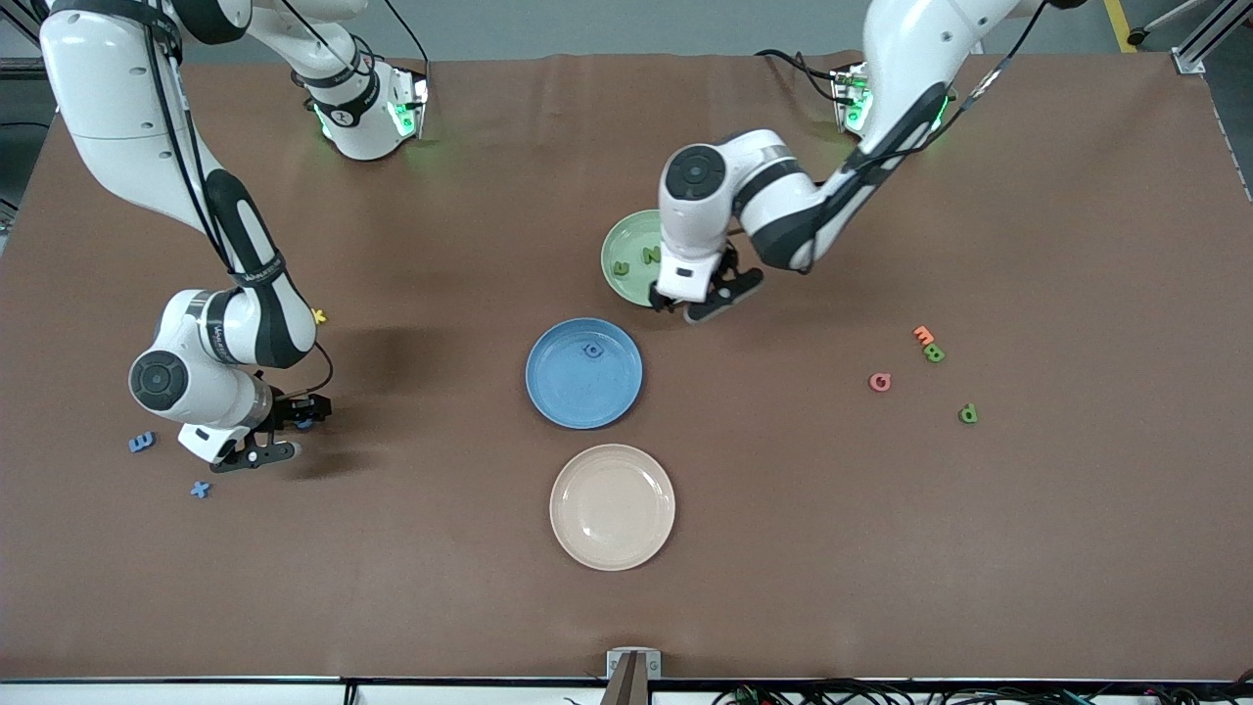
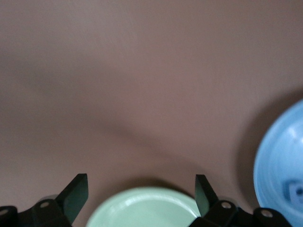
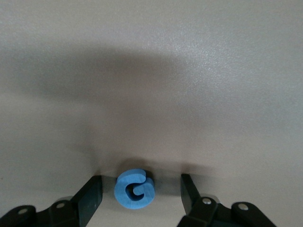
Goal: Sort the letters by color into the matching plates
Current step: 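Carry the blue G to the blue plate while the left gripper grasps the green B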
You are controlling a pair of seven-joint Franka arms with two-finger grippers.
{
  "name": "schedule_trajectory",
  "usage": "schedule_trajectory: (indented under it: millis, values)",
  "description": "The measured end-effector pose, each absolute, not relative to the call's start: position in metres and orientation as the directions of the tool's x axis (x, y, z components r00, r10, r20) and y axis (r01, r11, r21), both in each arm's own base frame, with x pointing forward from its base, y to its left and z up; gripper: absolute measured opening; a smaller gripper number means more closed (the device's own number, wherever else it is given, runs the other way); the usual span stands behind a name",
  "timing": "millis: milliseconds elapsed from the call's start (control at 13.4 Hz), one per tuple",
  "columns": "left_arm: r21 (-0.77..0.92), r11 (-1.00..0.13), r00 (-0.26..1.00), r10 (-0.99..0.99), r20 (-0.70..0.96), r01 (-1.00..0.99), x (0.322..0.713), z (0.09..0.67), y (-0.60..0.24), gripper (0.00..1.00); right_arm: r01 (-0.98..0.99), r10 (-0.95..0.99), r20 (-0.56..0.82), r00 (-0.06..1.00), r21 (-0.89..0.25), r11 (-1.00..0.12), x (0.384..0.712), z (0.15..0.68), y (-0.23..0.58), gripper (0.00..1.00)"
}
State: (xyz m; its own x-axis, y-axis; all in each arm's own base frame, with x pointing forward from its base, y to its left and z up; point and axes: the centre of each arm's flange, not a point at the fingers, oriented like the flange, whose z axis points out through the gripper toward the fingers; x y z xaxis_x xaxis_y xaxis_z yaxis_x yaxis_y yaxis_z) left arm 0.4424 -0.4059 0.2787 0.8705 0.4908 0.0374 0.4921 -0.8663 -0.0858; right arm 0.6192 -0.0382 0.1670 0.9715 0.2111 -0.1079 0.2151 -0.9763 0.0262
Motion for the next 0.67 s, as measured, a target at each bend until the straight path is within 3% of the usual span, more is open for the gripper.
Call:
schedule_trajectory:
  millis: [224,448,672]
  values:
    - [-0.144,-0.863,0.875,0.48,0.061,0.484,0.483,0.296,-0.342,0.98,0.215,0.211,-0.1,0.972,0.028,-0.976,0.621,0.171,-0.038,0.43]
    - [-0.17,-0.844,0.86,0.508,0.054,0.509,0.521,0.297,-0.267,0.96,0.215,0.211,-0.097,0.973,0.027,-0.976,0.622,0.176,-0.038,0.35]
    - [-0.198,-0.846,0.865,0.501,0.021,0.494,0.549,0.293,-0.17,0.93,0.216,0.212,-0.096,0.972,0.027,-0.976,0.623,0.176,-0.037,0.35]
